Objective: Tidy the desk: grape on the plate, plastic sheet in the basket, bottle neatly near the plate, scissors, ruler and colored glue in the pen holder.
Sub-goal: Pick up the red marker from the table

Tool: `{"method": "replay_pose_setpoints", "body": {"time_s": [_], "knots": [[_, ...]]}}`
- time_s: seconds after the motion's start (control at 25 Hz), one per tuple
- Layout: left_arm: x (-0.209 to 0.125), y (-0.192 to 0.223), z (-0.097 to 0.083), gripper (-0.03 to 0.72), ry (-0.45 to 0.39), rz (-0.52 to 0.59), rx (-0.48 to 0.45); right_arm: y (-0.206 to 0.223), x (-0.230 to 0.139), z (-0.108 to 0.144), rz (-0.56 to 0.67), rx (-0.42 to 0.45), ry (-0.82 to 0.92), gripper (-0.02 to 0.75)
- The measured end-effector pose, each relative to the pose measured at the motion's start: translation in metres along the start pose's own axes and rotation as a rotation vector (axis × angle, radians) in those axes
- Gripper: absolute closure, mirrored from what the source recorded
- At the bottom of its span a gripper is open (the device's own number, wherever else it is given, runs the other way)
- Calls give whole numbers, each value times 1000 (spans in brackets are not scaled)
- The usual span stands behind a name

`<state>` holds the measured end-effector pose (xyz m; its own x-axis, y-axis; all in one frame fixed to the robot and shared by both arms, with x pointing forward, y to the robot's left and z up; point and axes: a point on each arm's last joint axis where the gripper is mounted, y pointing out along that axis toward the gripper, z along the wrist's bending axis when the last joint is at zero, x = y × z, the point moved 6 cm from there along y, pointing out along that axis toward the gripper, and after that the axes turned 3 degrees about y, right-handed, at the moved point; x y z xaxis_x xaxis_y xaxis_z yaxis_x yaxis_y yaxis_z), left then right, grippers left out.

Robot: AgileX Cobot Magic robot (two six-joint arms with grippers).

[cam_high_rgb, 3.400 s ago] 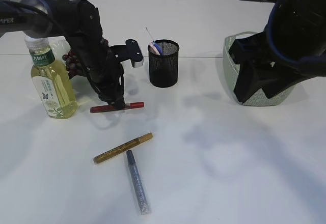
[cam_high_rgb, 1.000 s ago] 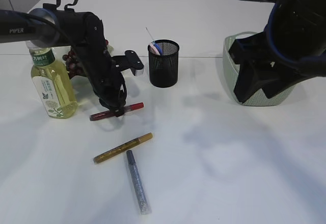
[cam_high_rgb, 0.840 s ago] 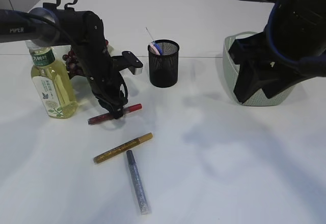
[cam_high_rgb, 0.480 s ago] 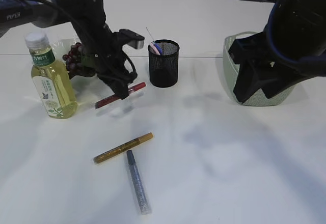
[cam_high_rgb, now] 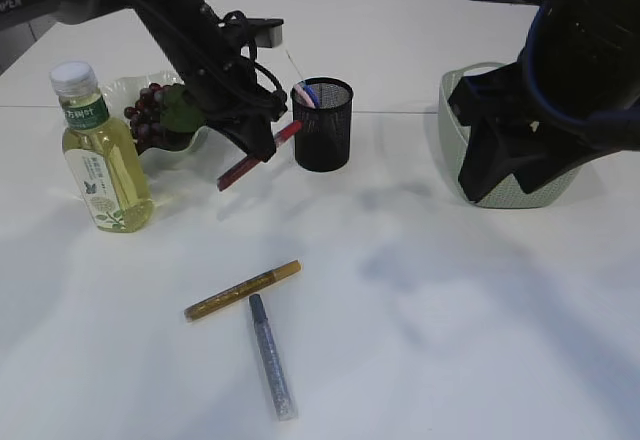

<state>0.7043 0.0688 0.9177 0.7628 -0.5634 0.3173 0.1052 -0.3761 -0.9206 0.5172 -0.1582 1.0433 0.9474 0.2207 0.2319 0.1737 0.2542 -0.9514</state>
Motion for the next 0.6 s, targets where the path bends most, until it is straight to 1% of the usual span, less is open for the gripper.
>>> {"method": "replay_pose_setpoints", "body": {"time_s": [0.2,0.36,0.56,0.6], "knots": [[7,-26,-8,589,-68,-50,7,0,0,0,0,0,0,315],[10,-43,-13,589,-91,-79,10,0,0,0,0,0,-3,315],[-4,-46,-18,589,-111,-46,-1,0,0,0,0,0,-10,315],[-5,-47,-19,589,-114,-53,3,0,0,0,0,0,-14,315]]}}
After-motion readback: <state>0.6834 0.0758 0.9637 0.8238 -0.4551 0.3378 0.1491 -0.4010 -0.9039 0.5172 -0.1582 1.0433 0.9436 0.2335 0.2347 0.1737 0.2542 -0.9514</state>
